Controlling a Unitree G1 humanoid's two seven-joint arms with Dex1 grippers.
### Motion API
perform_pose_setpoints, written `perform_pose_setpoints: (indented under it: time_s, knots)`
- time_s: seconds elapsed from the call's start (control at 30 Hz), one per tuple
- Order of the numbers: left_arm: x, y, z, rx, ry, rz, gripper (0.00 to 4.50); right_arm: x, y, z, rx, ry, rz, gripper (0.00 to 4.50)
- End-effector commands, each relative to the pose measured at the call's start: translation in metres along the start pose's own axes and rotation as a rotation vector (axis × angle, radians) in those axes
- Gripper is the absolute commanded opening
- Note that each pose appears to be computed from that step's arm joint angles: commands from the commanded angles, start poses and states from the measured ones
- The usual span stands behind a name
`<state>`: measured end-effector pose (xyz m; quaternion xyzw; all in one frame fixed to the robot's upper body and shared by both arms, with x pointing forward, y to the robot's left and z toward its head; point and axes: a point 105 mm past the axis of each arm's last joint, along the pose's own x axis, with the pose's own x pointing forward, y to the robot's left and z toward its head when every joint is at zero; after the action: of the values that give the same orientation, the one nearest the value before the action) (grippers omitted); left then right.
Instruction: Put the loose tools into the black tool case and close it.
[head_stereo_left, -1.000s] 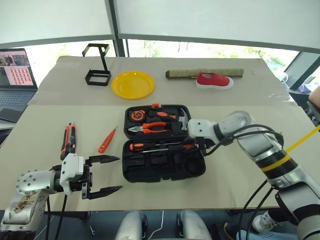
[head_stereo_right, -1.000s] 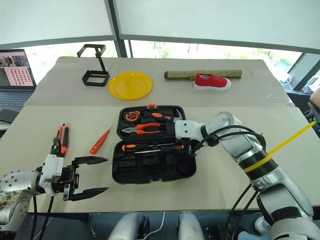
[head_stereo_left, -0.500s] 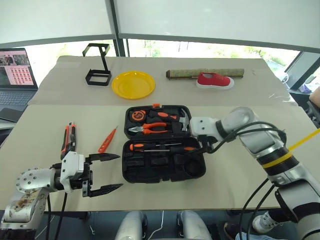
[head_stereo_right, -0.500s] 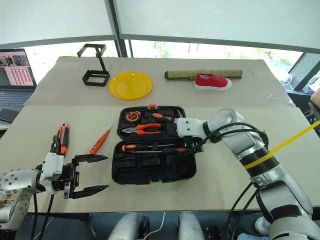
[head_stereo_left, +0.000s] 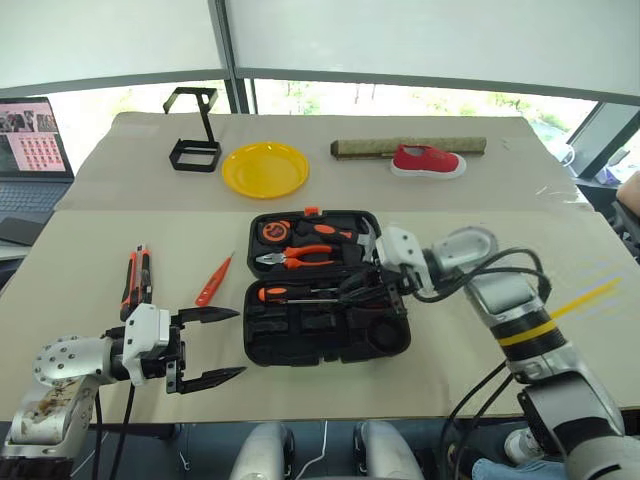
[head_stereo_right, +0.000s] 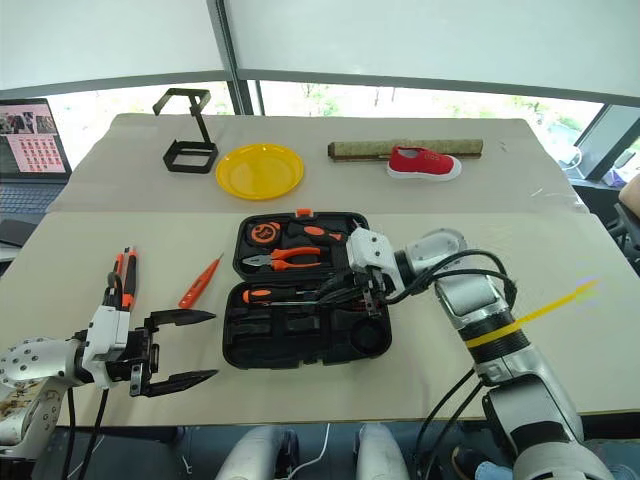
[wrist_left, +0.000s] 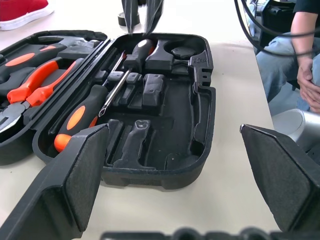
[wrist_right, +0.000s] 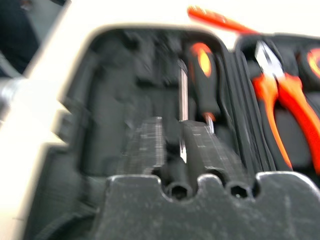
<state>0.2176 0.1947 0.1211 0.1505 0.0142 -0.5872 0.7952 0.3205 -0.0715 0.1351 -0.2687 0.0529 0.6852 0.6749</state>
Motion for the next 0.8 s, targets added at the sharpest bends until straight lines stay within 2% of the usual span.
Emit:
perform_pose_setpoints:
  time_s: [0.03, 0.43, 0.53, 0.63, 0.73, 0.8]
  knots:
    - [0.0, 0.002, 0.004, 0.024, 0.0, -0.006, 4.5, 0.002, -0.006, -0.006, -0.038, 0.039, -0.027, 0.06]
    - [-0.001, 0.003, 0.001, 0.022, 0.015, 0.012, 4.5, 0.015, 0.003, -0.038, -0.092, 0.153, 0.026, 0.06]
    - [-0.003, 0.004, -0.001, 0.019, 0.025, 0.029, 4.5, 0.018, 0.009, -0.046, -0.161, 0.207, 0.06, 0.06]
    - [-0.005, 0.006, -0.004, 0.012, 0.033, 0.048, 4.5, 0.021, 0.007, -0.043, -0.181, 0.192, 0.043, 0.06]
    - [-0.007, 0.007, -0.005, 0.003, 0.031, 0.071, 4.5, 0.021, -0.002, -0.028, -0.188, 0.12, -0.018, 0.06]
    - [-0.01, 0.011, -0.003, -0.003, 0.003, 0.123, 4.5, 0.016, -0.007, -0.009, -0.191, 0.015, -0.066, 0.06]
